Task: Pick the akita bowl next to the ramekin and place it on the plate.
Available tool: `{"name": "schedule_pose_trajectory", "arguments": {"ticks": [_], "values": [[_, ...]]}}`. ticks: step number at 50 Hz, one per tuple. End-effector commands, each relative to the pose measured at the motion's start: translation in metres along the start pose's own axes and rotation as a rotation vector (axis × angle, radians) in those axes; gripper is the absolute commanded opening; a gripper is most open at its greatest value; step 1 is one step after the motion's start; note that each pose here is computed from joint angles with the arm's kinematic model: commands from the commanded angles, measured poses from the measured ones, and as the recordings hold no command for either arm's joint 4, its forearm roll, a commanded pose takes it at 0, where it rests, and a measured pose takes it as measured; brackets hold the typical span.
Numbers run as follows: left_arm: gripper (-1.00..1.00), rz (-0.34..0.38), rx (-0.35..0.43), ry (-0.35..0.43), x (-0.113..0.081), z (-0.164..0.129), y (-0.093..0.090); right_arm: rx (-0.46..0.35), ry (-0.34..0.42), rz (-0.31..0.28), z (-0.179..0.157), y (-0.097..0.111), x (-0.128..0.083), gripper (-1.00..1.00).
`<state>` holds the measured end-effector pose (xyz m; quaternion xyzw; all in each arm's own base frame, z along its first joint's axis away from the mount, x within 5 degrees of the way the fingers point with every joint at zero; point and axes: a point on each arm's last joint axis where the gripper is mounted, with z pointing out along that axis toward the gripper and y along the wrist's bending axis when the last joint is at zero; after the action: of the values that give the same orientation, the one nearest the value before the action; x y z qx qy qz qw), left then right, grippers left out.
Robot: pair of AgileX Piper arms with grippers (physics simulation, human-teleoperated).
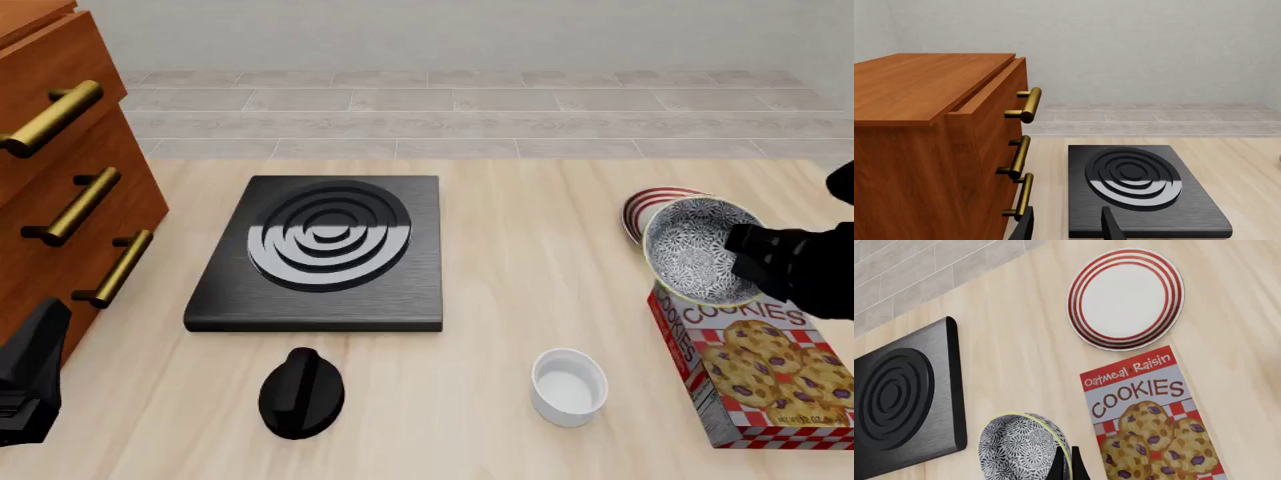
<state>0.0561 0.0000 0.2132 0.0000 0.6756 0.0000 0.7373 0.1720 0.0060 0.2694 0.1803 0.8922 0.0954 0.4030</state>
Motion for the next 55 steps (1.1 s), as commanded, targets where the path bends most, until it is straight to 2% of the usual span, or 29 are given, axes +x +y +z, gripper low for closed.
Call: {"name": "schedule_pose_trajectory", "arguments": {"ticks": [1,19,55], "values": [[1.00,0.000,0.000,0.000,0.000,0.000,0.000,0.009,-0.038,0.016,0.005,0.001,-0.016,-1.00],[1.00,0.000,0.000,0.000,0.000,0.000,0.000,0.039,-0.086,0.033,0.011,-0.003,-0.038,-1.00],[1.00,0.000,0.000,0.000,0.000,0.000,0.000,0.115,-0.130,0.054,0.031,-0.025,-0.053,-1.00]]}}
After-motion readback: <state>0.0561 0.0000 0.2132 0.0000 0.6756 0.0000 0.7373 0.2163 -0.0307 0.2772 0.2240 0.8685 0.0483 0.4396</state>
